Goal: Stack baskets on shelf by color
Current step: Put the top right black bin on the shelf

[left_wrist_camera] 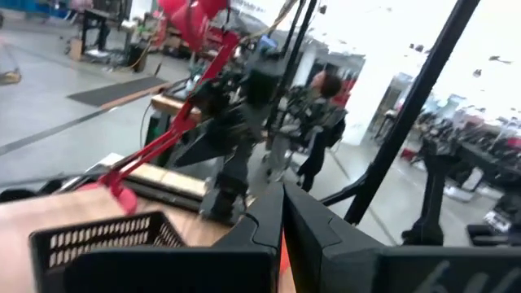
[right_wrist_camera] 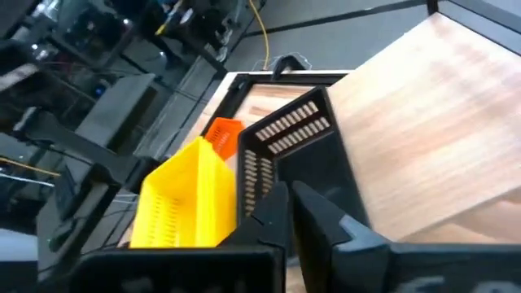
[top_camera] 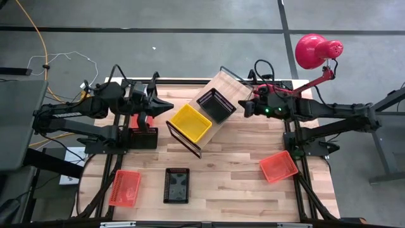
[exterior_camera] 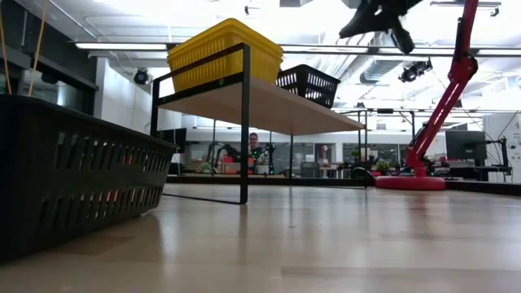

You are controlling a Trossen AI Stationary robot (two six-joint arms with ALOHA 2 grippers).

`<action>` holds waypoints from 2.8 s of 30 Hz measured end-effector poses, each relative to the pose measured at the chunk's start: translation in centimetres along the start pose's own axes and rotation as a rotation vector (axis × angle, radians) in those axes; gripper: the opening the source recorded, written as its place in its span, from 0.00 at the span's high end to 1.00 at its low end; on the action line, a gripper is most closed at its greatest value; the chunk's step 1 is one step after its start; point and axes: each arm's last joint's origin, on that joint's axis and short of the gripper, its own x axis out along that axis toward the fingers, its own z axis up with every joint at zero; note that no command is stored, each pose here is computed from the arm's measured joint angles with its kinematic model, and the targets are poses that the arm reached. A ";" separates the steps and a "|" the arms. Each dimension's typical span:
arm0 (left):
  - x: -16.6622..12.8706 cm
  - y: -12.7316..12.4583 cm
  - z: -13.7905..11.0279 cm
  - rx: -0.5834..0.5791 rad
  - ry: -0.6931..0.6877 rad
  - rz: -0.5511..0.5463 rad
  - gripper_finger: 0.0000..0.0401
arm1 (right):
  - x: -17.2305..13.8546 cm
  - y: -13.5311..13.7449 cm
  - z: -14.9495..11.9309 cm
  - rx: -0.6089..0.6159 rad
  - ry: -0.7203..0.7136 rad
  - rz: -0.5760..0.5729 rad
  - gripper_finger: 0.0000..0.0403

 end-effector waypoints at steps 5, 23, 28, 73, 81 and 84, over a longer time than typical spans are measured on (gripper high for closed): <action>0.0 0.0 0.1 0.028 -0.008 -0.003 1.00 | 2.2 -1.0 1.1 -0.134 0.013 -0.025 0.99; 0.4 0.1 0.1 -0.008 -0.023 0.007 1.00 | 10.1 -3.1 4.6 -0.262 0.263 -0.194 1.00; 0.4 0.1 0.0 -0.025 -0.007 0.013 1.00 | 12.0 -3.2 5.3 -0.269 0.344 -0.260 1.00; 0.6 0.5 -0.8 -0.042 0.060 0.068 1.00 | 8.6 0.3 2.3 -0.358 0.468 -0.370 1.00; 0.6 0.5 -0.8 -0.042 0.060 0.068 1.00 | 8.4 1.0 1.6 -0.324 0.490 -0.335 1.00; 0.6 0.5 -0.8 -0.042 0.060 0.068 1.00 | 8.5 1.4 1.4 -0.304 0.482 -0.305 1.00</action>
